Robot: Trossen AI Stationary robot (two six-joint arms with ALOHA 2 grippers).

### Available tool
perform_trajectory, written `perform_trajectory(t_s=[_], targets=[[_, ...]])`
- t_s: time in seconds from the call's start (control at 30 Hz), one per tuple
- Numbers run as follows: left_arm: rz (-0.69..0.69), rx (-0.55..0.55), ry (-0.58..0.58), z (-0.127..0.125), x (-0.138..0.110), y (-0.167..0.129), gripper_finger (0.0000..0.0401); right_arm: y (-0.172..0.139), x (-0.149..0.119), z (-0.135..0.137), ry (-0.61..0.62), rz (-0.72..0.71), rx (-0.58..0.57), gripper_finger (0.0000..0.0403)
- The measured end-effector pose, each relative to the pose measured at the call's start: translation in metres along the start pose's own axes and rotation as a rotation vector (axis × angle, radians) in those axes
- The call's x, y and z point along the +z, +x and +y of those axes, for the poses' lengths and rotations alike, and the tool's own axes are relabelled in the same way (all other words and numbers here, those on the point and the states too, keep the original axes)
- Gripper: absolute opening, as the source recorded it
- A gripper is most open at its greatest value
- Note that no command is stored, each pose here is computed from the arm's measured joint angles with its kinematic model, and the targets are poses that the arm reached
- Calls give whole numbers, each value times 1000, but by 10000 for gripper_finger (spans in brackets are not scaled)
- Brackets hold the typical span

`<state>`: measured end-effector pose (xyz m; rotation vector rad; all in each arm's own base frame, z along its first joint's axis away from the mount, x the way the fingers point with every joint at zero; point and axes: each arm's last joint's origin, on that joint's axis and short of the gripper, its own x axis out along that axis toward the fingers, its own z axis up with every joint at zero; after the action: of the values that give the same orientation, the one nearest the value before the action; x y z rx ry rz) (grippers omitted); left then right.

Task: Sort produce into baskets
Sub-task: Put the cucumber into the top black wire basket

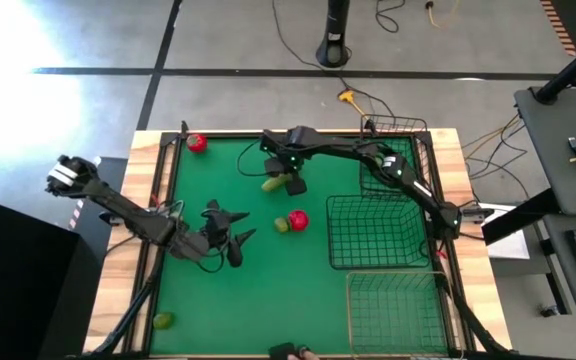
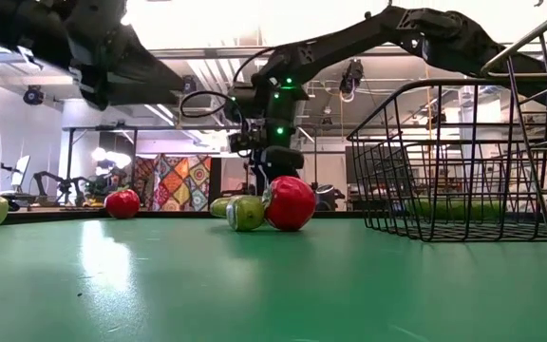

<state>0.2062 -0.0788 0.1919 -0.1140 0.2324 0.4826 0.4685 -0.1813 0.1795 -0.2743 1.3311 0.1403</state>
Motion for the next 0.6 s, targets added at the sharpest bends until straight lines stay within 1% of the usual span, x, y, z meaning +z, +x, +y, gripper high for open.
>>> perform_trajectory(t_s=[0.17, 0.33, 0.47, 0.6], targets=[[-7, 22, 36, 2, 5, 3, 216, 6, -5, 2, 48, 26, 19, 316], [-7, 41, 34, 5, 6, 6, 216, 14, -9, 5, 107, 58, 39, 290], [-13, 46, 30, 5, 9, 7, 216, 17, -11, 6, 157, 72, 46, 265], [-21, 43, 38, 3, 14, 7, 216, 20, -13, 8, 176, 83, 52, 234]])
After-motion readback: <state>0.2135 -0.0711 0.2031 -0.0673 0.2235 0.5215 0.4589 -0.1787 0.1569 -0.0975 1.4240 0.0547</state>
